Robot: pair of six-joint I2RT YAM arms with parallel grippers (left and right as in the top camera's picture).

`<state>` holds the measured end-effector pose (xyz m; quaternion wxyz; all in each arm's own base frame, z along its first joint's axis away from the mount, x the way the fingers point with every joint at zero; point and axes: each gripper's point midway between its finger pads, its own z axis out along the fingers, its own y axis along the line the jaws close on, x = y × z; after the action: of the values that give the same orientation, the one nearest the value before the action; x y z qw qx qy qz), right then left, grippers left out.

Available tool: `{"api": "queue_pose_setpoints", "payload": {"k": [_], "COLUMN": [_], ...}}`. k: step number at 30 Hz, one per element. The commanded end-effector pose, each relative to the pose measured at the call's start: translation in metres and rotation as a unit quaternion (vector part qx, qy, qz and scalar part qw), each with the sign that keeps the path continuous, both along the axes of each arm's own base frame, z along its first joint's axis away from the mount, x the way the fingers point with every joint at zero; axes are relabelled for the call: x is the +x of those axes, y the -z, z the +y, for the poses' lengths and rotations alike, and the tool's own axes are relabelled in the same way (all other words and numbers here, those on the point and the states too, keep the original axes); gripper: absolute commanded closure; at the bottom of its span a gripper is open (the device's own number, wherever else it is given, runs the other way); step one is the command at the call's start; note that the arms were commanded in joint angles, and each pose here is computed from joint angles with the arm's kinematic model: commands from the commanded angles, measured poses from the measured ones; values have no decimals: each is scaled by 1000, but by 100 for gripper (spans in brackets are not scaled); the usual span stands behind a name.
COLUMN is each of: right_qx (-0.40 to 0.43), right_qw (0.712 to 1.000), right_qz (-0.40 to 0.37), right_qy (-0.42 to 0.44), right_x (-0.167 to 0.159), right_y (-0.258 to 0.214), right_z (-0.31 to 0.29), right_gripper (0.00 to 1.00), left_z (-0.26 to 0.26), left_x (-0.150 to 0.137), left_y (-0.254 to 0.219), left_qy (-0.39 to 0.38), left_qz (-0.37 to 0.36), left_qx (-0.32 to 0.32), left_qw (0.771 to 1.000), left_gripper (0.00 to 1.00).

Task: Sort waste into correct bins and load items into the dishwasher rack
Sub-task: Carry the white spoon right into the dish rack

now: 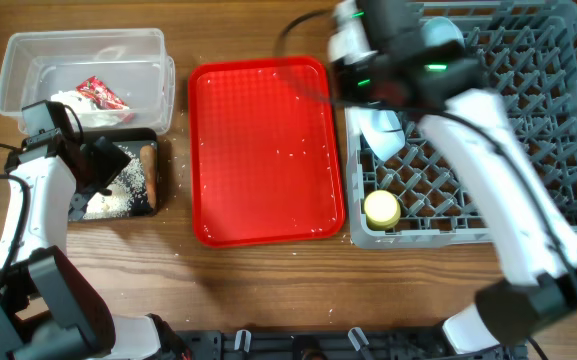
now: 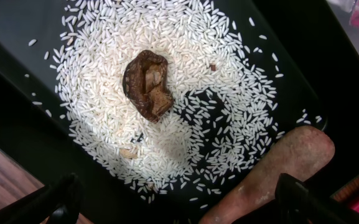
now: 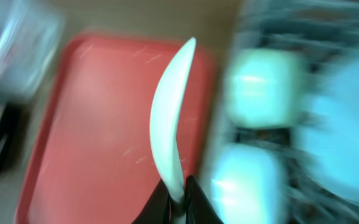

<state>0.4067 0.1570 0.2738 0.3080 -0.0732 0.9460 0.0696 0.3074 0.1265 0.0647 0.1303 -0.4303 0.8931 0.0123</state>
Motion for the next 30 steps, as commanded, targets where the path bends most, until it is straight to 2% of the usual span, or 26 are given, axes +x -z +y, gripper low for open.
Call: {"api": "queue_pose_setpoints", "payload": {"k": [1, 3, 6, 9, 14, 18, 20, 22, 23, 27, 30], "right_qx": [-1, 24, 61, 84, 89, 92, 93, 98, 98, 96, 104], "right_qw": [963, 934, 858, 780, 716, 678, 679, 680, 682, 718, 768], "right_qz": [13, 40, 89, 129, 154, 161, 161, 165, 165, 157, 129], "right_qy": [268, 354, 501, 606, 675, 711, 711, 708, 706, 672, 619], "right_x": [15, 10, -13, -40, -65, -78, -78, -77, -77, -81, -86], "right_y": [13, 30, 68, 105, 152, 169, 168, 168, 168, 145, 111], "right_z": [-100, -135, -179, -195, -195, -195, -195, -193, -193, -193, -192], "right_gripper": [96, 96, 96, 96, 96, 93, 76, 33, 28, 27, 27], "left_z": [0, 0, 0, 0, 0, 0, 0, 0, 0, 0, 0], "left_x": [-1, -1, -1, -1, -1, -1, -1, -1, -1, -1, -1], "left_y": [0, 0, 0, 0, 0, 0, 0, 0, 0, 0, 0], "left_qy": [0, 0, 0, 0, 0, 0, 0, 0, 0, 0, 0], "left_qz": [-1, -1, -1, -1, -1, -1, -1, -1, -1, -1, -1], "left_qx": [-2, -1, -2, -2, -2, -2, -2, -2, -2, -1, -2], "left_qw": [1000, 1000, 1000, 1000, 1000, 1000, 1000, 1000, 1000, 1000, 1000], "left_gripper": [0, 0, 0, 0, 0, 0, 0, 0, 0, 0, 0]}}
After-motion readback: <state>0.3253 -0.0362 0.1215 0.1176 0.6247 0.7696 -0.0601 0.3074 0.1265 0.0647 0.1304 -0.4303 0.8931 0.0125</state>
